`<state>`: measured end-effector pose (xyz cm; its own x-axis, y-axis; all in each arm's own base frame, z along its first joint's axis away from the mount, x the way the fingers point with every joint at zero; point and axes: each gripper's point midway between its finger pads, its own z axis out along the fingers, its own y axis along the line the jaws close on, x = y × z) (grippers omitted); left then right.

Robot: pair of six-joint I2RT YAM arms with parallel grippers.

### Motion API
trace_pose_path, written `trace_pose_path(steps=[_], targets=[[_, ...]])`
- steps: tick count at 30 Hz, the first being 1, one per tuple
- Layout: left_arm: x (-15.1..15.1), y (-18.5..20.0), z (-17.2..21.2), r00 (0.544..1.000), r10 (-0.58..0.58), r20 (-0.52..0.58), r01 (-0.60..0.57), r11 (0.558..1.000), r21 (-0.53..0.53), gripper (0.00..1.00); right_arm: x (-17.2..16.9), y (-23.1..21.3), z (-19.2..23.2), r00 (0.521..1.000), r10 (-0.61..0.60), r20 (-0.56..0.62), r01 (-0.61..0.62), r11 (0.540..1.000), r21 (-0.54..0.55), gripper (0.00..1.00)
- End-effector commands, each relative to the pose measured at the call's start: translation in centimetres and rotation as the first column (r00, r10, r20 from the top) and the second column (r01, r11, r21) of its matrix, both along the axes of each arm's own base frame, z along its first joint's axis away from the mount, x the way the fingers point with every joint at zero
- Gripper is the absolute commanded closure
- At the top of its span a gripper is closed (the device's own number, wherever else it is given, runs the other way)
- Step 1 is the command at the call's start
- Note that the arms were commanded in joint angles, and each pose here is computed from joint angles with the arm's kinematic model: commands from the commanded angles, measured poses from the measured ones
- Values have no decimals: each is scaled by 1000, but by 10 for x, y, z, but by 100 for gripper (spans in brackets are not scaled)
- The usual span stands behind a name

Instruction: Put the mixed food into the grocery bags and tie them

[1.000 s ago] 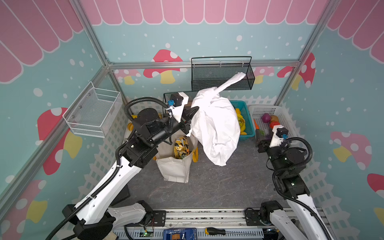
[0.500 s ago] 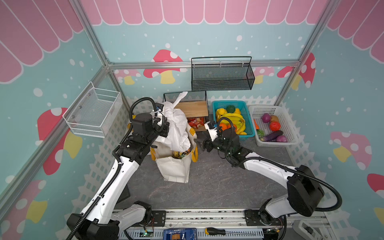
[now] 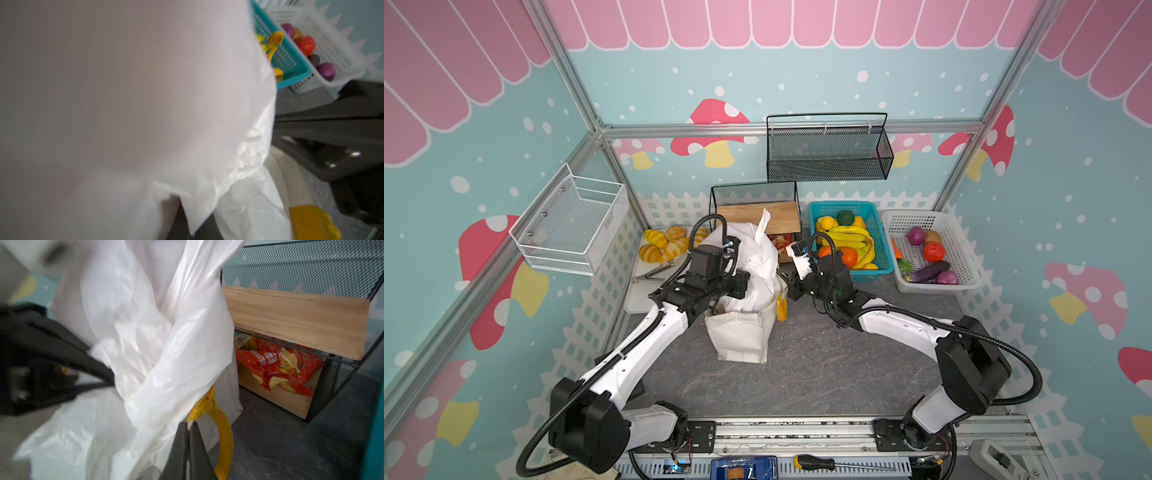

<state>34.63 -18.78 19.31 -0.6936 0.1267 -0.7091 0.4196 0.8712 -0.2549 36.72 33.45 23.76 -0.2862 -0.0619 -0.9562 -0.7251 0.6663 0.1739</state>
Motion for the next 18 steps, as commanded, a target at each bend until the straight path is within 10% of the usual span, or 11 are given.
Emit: trace_pose_path(steps=[1, 11, 18], targets=[[-34, -20, -45, 980, -51, -192, 55, 998, 13, 100, -5, -11, 59, 990, 1, 138, -20, 991, 134, 100], [-76, -55, 143, 942, -171, 290, 214, 969, -126, 40, -40, -45, 29, 1000, 4, 26, -7, 992, 126, 100], [-27, -24, 143, 943, -16, 331, 14, 1000, 9, 35, -61, -67, 25, 1000, -8, 25, 7, 998, 64, 100]])
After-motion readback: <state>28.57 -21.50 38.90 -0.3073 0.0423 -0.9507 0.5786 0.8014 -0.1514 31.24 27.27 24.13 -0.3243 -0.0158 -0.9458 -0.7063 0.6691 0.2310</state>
